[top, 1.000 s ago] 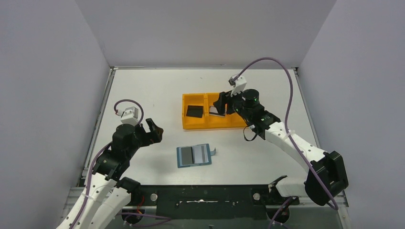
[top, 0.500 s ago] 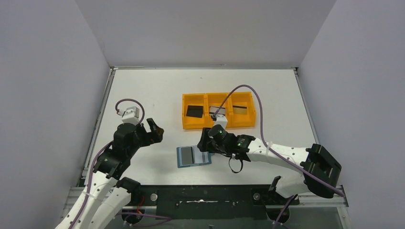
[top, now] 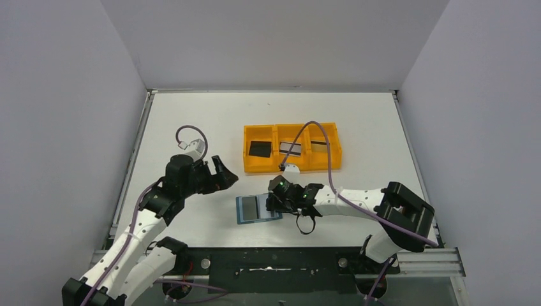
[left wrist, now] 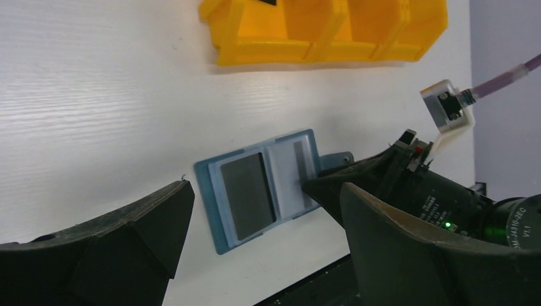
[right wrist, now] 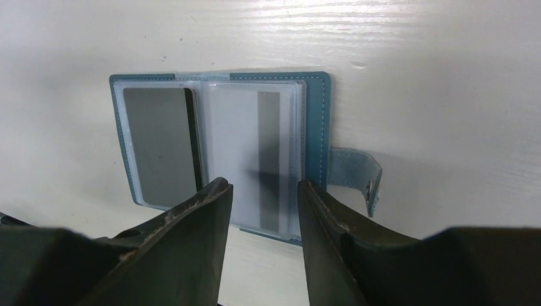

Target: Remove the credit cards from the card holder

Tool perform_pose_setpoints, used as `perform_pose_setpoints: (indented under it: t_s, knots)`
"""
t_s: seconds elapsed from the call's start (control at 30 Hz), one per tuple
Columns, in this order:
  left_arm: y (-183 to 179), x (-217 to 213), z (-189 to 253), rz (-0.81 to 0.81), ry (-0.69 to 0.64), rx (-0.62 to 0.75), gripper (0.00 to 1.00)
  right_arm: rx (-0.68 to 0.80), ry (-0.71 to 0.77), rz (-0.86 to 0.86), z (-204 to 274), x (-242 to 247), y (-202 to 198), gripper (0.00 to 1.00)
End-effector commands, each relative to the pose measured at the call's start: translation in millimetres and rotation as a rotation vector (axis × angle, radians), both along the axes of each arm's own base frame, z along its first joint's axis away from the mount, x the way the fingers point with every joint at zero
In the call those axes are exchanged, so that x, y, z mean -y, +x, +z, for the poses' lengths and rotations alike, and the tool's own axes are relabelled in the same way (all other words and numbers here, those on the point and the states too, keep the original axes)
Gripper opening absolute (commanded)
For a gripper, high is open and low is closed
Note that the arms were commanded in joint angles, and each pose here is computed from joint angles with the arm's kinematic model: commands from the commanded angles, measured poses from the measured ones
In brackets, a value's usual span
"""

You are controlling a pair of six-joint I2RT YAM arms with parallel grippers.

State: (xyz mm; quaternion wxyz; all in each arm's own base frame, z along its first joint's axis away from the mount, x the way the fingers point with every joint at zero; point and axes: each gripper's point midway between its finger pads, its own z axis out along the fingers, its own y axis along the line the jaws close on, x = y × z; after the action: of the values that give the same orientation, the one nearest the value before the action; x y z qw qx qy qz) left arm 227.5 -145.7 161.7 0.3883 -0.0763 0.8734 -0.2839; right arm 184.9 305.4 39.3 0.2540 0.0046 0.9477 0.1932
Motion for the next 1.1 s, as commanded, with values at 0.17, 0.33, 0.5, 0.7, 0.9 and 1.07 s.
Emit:
perform_pose_setpoints:
  t_s: [0.17, 0.33, 0.5, 0.7, 0.9, 1.07]
  knots:
    - [-11, 50, -27, -0.194, -0.15, -0.146, 0.68, -0.005, 0.023, -0.013, -4, -8, 3, 0.41]
    - [-24, 54, -64, -0.201, -0.14, -0.259, 0.52, -0.02, 0.033, -0.002, -8, -11, 3, 0.32]
    - [-39, 57, -95, -0.215, -0.108, -0.343, 0.43, -0.008, 0.056, 0.027, -2, -18, 4, 0.23]
    - [-50, 60, -118, -0.22, -0.068, -0.401, 0.4, -0.021, 0.093, 0.047, 2, -28, 5, 0.25]
    - [-54, 60, -131, -0.207, -0.031, -0.422, 0.33, -0.029, 0.083, -0.001, 2, -20, 9, 0.3]
    - [-50, 55, -131, -0.173, 0.007, -0.413, 0.3, -0.015, -0.013, -0.034, 1, -4, 8, 0.33]
